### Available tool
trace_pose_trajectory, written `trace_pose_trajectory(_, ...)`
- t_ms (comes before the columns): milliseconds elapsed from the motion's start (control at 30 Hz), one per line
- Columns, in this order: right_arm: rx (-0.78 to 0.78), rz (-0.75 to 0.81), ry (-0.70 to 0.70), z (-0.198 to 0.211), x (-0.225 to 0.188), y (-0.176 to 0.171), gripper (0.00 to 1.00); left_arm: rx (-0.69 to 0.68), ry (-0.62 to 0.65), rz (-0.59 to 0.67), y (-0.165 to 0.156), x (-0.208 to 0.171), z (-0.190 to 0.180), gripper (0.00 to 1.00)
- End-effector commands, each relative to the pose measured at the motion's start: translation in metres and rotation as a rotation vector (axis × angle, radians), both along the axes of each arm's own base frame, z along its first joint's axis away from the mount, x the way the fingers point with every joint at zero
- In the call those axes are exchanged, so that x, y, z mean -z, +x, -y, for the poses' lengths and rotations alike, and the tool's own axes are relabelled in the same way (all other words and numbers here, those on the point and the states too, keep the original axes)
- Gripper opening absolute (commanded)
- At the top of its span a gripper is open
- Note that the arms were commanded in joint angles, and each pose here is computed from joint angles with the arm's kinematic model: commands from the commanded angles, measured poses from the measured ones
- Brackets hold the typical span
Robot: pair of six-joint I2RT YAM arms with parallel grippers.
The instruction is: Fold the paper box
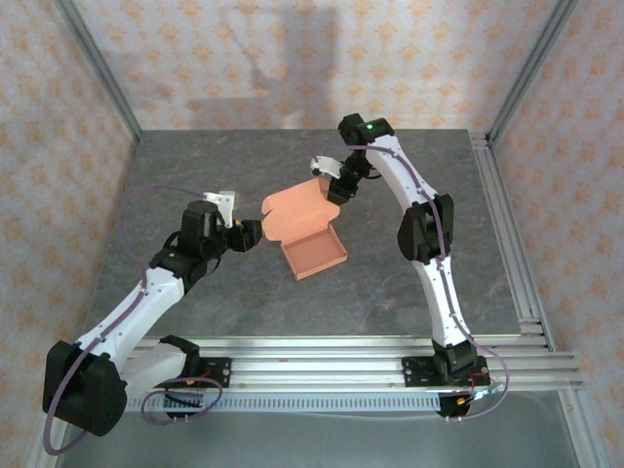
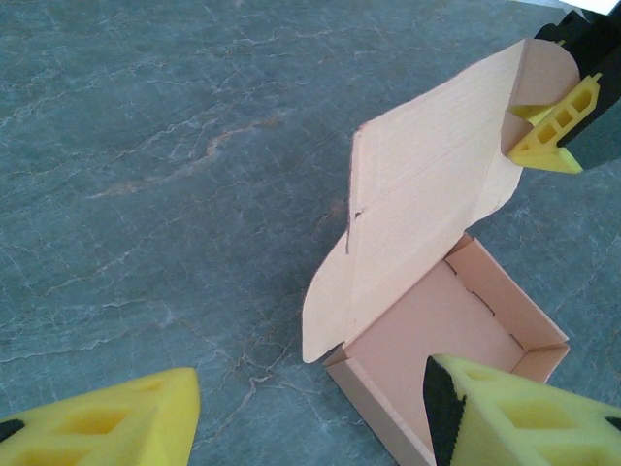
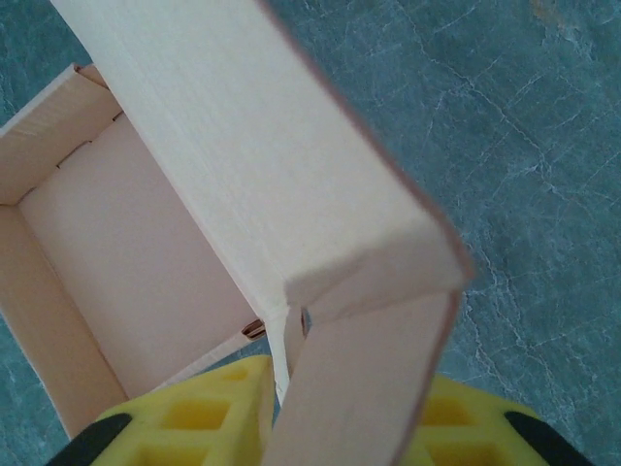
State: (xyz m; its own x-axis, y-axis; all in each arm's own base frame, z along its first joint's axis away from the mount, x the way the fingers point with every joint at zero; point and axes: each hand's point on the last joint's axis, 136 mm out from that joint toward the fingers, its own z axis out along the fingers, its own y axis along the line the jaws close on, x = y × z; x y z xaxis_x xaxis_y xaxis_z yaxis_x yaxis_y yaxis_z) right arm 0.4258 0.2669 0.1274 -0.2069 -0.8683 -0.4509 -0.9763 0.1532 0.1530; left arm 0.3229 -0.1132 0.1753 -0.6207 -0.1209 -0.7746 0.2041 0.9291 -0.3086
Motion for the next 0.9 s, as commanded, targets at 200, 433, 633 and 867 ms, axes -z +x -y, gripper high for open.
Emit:
trace_pose_trajectory(200,-0.031,-0.004,0.032,-0.006,-0.017,-0.010,0.10,0.022,0.002,-0.009,-0.003,0.005,0.003,0.63)
trace_pose_trajectory(433,-0.039,-0.010,0.036,-0.007,-0.022,-0.015,0.00,0.007,0.012,-0.018,-0.002,0.008,0.001,0.63)
trace_pose_trajectory(633,0.019,-0.001,0.033,-0.007,-0.031,-0.013,0.00,-0.013,0.026,-0.061,0.008,0.007,0.002,0.62)
trace_pose_trajectory(867,0.150,0.037,0.004,0.001,-0.034,-0.003,0.00,-0.017,0.042,-0.047,0.020,-0.003,0.011,0.60)
